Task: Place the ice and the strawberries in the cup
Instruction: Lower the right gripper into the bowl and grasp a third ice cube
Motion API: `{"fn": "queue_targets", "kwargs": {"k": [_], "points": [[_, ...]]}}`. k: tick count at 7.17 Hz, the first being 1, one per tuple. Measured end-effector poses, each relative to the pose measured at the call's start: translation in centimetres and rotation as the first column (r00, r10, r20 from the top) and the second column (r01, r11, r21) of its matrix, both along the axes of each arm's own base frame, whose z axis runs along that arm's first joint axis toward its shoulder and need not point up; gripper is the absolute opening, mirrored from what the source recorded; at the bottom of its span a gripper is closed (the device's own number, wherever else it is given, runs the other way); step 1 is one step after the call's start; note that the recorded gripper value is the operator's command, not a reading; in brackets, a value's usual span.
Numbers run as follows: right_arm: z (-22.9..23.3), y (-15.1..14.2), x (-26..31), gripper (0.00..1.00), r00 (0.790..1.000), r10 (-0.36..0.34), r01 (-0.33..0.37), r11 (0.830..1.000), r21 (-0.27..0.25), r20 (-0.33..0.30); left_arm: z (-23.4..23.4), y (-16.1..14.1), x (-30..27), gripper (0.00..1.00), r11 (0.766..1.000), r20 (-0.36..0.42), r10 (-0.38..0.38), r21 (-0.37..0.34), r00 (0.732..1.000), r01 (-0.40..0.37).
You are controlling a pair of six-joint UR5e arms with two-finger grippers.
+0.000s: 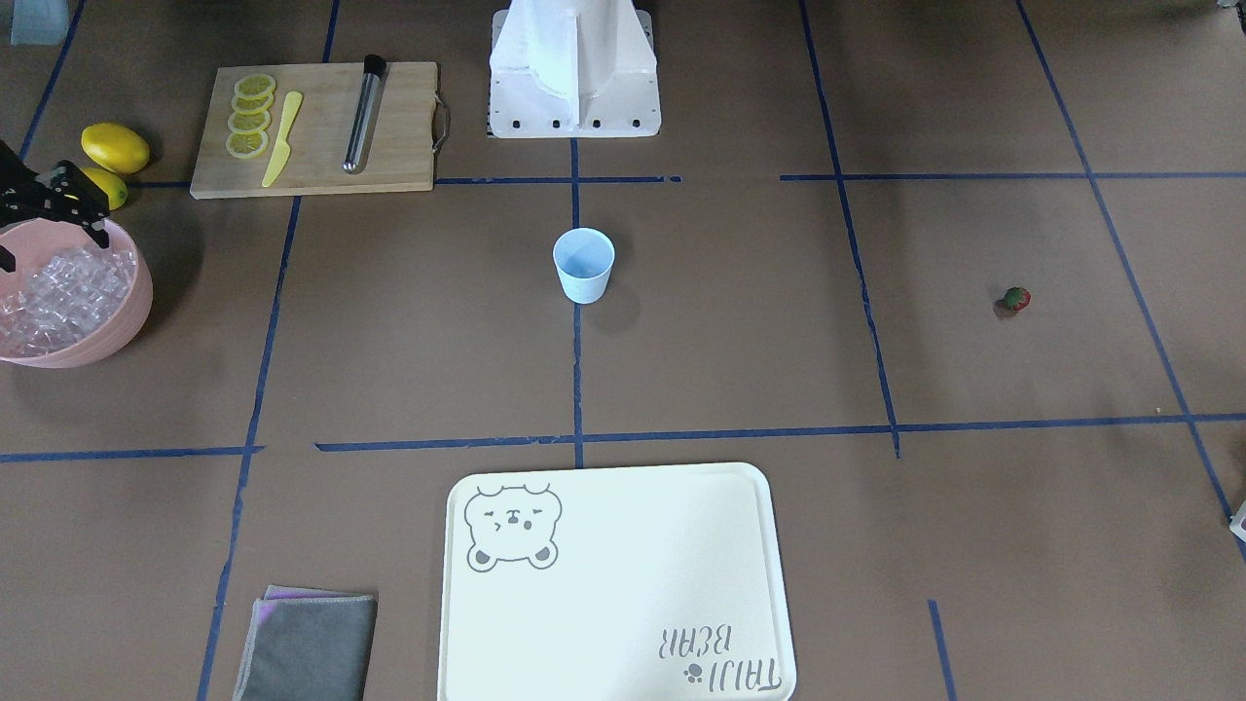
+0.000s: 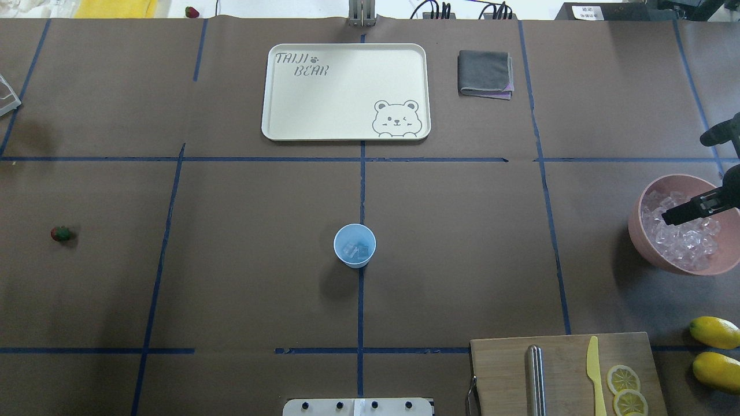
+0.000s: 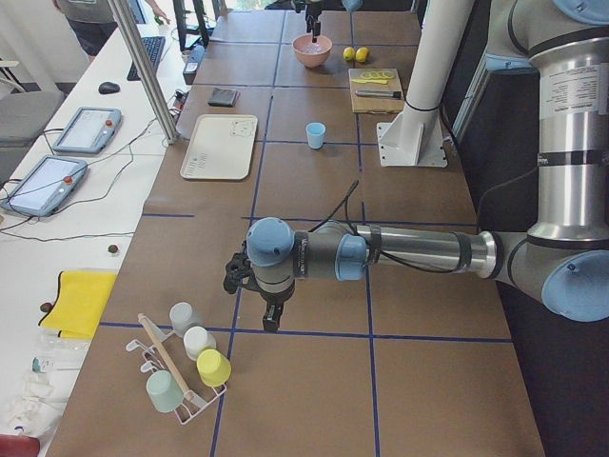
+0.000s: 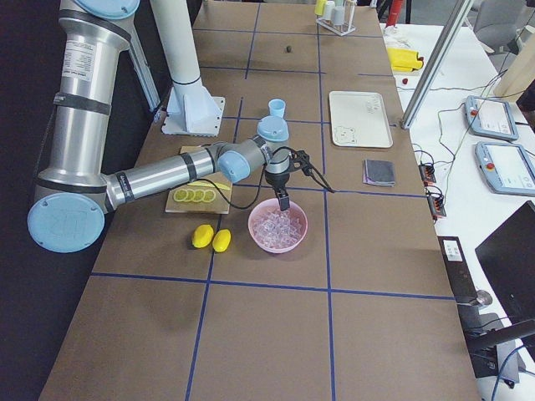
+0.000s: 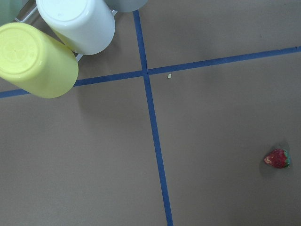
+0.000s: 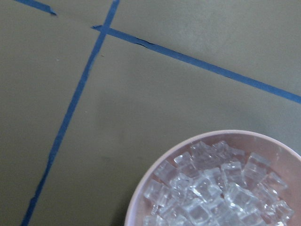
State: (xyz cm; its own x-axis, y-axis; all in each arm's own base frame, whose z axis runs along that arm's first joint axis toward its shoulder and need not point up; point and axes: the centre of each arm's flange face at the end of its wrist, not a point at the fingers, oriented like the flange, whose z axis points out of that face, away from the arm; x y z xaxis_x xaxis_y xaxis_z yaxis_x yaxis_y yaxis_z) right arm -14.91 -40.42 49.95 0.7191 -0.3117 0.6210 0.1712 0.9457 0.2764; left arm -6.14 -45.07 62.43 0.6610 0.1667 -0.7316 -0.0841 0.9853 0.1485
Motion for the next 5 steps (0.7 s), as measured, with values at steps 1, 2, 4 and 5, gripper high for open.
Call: {"fn": "queue_targets", "kwargs": {"k": [1,2,4,5], "points": [[1.3,0.0,0.3,0.95,1.000,0.002,-0.003,1.000,-0.009,-0.008,0.0,0.0,0.0,1.00,1.000,0.000,0.000,0.000,1.000,0.000],[3.0,-0.2,0.2,0.93,1.000,0.006,-0.006,1.000,-0.004,-0.004,0.0,0.0,0.0,1.00,1.000,0.000,0.000,0.001,1.000,0.000],[5.2,-0.6,0.0,0.88,1.000,0.023,-0.023,1.000,0.007,0.016,-0.2,0.0,0.0,1.00,1.000,0.000,-0.001,0.004,1.000,0.001],[5.8,-0.5,0.0,0.86,0.999,0.030,-0.030,1.000,0.001,0.017,-0.3,0.0,0.0,1.00,1.000,0.000,-0.001,0.005,1.000,0.001]]}}
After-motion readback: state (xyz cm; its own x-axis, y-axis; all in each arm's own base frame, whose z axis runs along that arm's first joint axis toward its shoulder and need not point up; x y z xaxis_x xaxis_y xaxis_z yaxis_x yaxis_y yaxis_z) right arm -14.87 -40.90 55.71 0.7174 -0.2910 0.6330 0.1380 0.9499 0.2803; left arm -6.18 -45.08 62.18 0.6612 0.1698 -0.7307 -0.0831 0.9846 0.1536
